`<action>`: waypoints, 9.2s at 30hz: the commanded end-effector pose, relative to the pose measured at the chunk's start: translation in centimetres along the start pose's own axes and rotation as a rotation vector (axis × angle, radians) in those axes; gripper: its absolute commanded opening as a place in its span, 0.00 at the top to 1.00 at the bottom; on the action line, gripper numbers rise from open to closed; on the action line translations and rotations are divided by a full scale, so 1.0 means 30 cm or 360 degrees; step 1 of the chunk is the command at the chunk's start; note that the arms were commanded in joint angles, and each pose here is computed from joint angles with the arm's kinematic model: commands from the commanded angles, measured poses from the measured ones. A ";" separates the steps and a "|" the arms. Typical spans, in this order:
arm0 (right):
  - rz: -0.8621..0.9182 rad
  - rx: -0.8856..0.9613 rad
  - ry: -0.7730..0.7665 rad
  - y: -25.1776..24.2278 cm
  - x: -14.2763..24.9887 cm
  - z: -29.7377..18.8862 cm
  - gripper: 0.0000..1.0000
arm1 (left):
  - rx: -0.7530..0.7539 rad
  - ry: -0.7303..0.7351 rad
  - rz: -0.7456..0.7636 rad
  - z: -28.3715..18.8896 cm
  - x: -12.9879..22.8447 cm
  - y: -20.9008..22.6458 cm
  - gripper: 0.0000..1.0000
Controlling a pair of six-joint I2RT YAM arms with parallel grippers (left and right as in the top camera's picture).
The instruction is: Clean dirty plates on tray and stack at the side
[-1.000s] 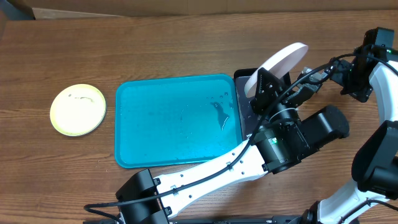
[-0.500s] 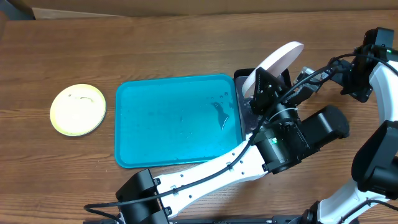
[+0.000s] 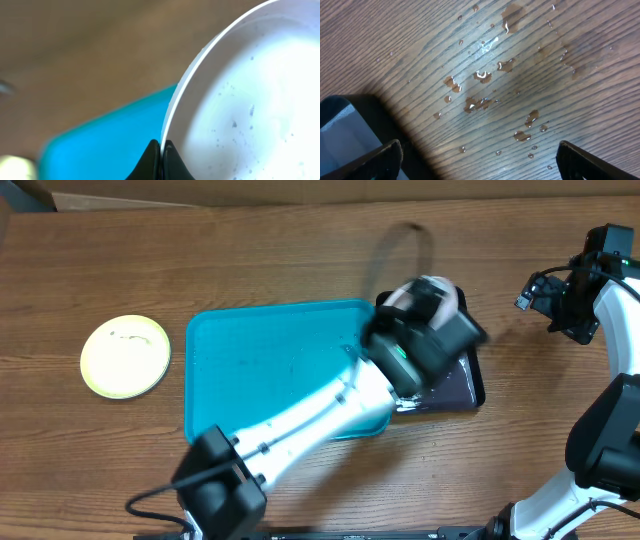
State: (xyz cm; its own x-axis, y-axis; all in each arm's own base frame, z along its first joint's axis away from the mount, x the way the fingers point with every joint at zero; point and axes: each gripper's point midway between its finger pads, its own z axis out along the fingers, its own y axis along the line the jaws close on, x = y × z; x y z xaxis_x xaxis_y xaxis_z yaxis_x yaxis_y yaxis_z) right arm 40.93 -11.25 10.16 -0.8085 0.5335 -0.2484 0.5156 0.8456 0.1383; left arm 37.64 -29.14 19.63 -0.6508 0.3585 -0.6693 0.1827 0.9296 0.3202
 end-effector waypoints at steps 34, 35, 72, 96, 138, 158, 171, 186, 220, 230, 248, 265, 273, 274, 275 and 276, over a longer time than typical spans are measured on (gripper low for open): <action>0.0007 -0.0007 -0.0040 0.003 -0.023 -0.019 0.00 | -0.0348 0.1130 -0.2164 0.162 0.999 1.514 0.96; 0.0007 -0.0007 -0.0040 0.003 -0.023 -0.019 0.00 | -0.0352 0.1132 -0.2182 0.174 1.022 1.507 0.96; 0.0007 -0.0007 -0.0040 0.003 -0.023 -0.019 0.00 | 0.0846 0.0979 -0.0968 0.300 0.415 0.554 0.00; -0.0052 -0.0027 -0.0044 0.057 -0.008 -0.027 0.00 | 0.0911 0.0989 -0.0845 0.269 0.395 0.448 0.00; -0.0640 -0.1209 -0.2121 0.123 0.670 -1.364 0.00 | 0.0911 0.0989 -0.0845 0.269 0.395 0.448 0.00; -0.0634 -0.1447 -0.2508 0.195 0.670 -0.962 0.00 | 0.0911 0.0989 -0.0845 0.269 0.395 0.448 0.00; -0.0662 -0.1215 -0.2133 0.209 0.643 -0.592 0.00 | 0.0911 0.0989 -0.0845 0.269 0.395 0.448 0.00; -0.0871 -0.0883 -0.1853 0.177 0.663 -0.385 0.00 | 0.0911 0.0989 -0.0845 0.269 0.395 0.448 0.00; -0.0910 -0.0856 -0.1868 0.177 0.663 -0.385 0.00 | 0.0911 0.0989 -0.0845 0.269 0.395 0.448 0.00; -0.0910 -0.0856 -0.1868 0.177 0.663 -0.385 0.00 | 0.0845 0.0751 -0.0787 0.146 0.286 0.507 0.00; -0.0910 -0.0856 -0.1868 0.177 0.663 -0.385 0.00 | 0.0667 -0.0296 -0.0779 -0.583 0.142 0.780 0.00; -0.0910 -0.0856 -0.1868 0.177 0.663 -0.385 0.00 | 0.0082 -0.1960 -0.0770 -0.976 0.246 0.985 0.00; -0.0910 -0.0856 -0.1868 0.177 0.663 -0.385 0.00 | -0.0056 -0.2147 -0.0822 -0.849 0.360 0.981 0.00; -0.0910 -0.0856 -0.1869 0.177 0.663 -0.385 0.00 | -0.0057 -0.2130 -0.0827 -0.818 0.368 0.978 0.00; -0.0910 -0.0856 -0.1868 0.177 0.663 -0.385 0.00 | -0.0059 -0.2108 -0.0835 -0.784 0.379 0.974 0.00; -0.0910 -0.0856 -0.1868 0.177 0.663 -0.385 0.00 | -0.0059 -0.2081 -0.0841 -0.747 0.390 0.969 0.00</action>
State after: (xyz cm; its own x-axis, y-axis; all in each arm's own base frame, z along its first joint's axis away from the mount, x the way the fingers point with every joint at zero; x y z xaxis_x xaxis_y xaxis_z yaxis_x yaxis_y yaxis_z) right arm 24.25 4.30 17.15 -0.0326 0.0244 -0.9992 -0.1982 0.9797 0.0304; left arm 17.72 -0.75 38.34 0.5266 -0.2043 -0.8252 0.1551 0.9775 -0.1431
